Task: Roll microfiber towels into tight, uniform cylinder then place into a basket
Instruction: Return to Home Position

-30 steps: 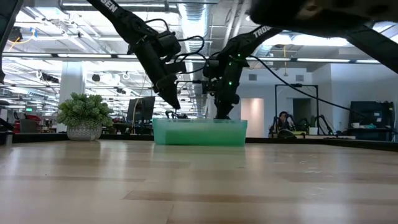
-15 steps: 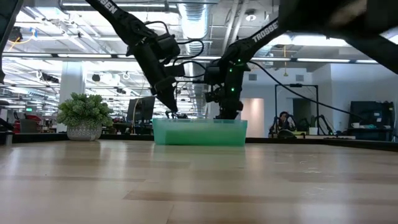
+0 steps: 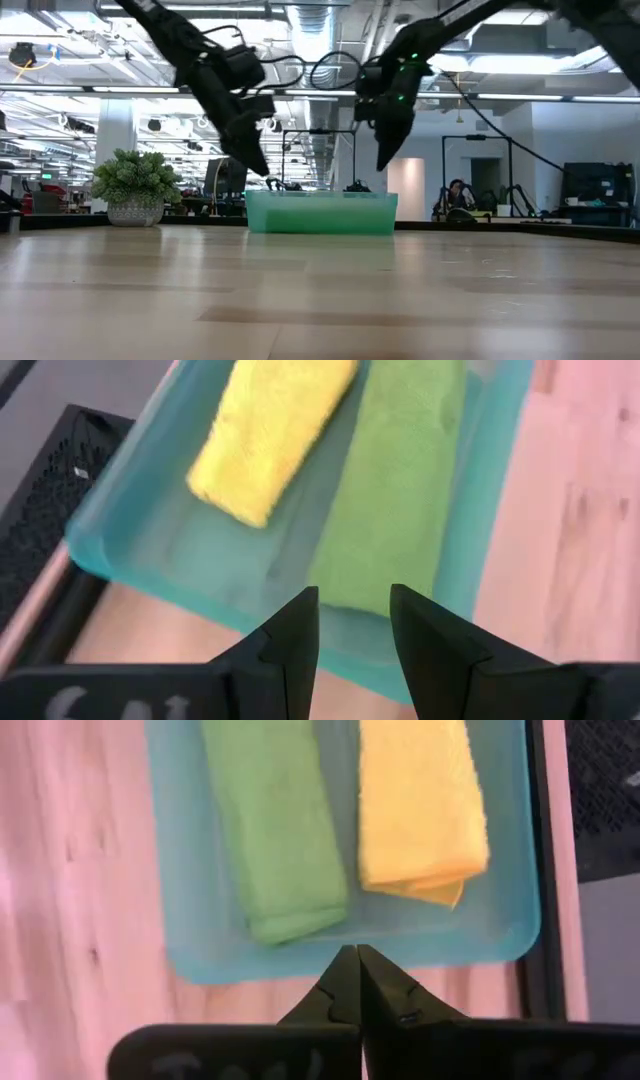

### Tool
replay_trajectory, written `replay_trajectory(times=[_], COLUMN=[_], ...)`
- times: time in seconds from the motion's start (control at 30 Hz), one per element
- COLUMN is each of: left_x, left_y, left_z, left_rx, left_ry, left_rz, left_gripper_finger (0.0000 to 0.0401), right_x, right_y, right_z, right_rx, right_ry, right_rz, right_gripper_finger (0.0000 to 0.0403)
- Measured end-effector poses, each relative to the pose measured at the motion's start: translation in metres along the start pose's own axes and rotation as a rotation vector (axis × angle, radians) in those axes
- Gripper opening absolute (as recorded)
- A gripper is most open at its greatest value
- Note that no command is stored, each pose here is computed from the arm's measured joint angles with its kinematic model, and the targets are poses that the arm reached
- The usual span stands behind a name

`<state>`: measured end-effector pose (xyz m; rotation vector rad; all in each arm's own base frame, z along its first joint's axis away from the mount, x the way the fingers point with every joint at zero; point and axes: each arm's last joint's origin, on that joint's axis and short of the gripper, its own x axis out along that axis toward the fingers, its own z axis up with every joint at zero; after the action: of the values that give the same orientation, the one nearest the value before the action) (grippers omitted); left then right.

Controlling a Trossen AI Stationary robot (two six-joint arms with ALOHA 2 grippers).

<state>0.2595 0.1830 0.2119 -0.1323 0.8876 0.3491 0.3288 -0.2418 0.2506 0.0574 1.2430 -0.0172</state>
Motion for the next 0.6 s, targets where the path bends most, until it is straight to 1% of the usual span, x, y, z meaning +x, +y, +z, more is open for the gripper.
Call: replay_trajectory(times=[0.1,0.27,0.4,0.5,0.6], left_x=[-0.009,-0.025,-0.036,-0.042,-0.051], left_y=[-0.008,-0.027,-0.051,-0.068,-0.082], left_z=[-0.018,-0.040,-0.052,-0.063,-0.073], left_rx=[-0.023,-0.053,0.010,0.053,0.068], left_ry=[-0.063,-0.254,-0.379,-0.412,-0.442], left_rz=[-0.006,-0.012,-0.057,-0.102,-0.125], left_gripper_finger=[0.0119,0.0119,0.0119,0.0118,0.0118], right_x=[-0.007,-0.015,-0.017,-0.019,-0.019], right_y=[0.018,0.057,0.089,0.112,0.132], right_z=[-0.012,-0.030,-0.043,-0.052,-0.062], right_rx=[0.013,0.008,0.015,0.001,-0.015], right_ry=[-0.035,-0.146,-0.250,-0.343,-0.411], right_rz=[-0.012,-0.051,-0.066,-0.069,-0.057], right_gripper_finger=[0.0011,0.0018,0.0020,0.0018,0.0017])
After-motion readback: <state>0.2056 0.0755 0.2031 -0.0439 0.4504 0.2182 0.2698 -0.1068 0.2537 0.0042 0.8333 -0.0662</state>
